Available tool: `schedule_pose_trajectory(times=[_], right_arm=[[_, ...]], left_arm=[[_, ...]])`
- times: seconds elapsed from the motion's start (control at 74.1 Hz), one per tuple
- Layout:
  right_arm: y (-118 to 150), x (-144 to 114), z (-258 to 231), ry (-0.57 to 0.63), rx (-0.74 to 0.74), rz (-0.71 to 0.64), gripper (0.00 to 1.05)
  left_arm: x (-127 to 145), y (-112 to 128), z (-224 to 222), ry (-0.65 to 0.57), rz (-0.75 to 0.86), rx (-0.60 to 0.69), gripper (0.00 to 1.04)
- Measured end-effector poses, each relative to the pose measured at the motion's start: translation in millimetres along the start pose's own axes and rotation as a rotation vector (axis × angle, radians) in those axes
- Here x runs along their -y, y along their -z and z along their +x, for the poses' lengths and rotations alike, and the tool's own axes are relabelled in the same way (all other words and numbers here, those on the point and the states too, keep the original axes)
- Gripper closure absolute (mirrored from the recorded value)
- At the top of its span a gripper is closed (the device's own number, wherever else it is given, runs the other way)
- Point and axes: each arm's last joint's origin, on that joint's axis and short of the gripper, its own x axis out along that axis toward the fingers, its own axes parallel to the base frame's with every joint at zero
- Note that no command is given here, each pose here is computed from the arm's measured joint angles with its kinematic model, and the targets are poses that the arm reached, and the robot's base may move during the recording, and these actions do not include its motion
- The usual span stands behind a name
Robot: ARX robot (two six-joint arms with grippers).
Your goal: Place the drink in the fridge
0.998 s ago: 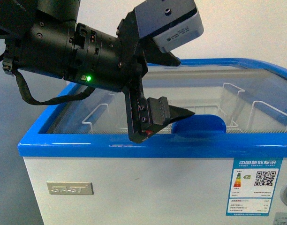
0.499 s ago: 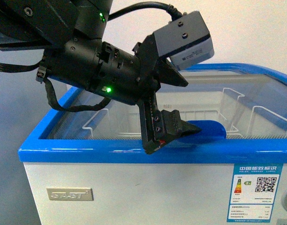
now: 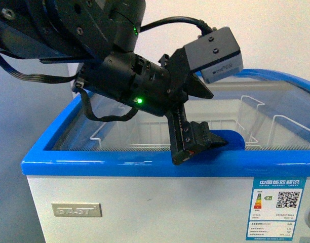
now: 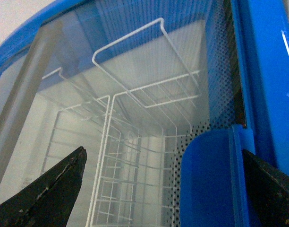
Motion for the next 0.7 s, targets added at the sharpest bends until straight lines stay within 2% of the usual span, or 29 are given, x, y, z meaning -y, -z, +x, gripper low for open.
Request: schedule_pose_trajectory(times=[0.216,0.486,0.566,0.701], right_arm=[[0.0,0.0,0.0,0.0,0.0,0.0,0.67],[0.0,0.0,0.0,0.0,0.0,0.0,0.67],[0.0,0.0,0.0,0.0,0.0,0.0,0.67],[0.0,0.0,0.0,0.0,0.0,0.0,0.67]], left_arm=[[-33.4,-0.4,15.7,-0.139,0.08,-0.075,0.08],[-65.4,1.4,37.1,-0.168,0.126,-0.101,0.08],[-82.1,3.6,48.9,-0.223,0.159,-0.132,0.08],[-93.3,6.3,58.4,-0.273,0.18,-0.158,0.08]])
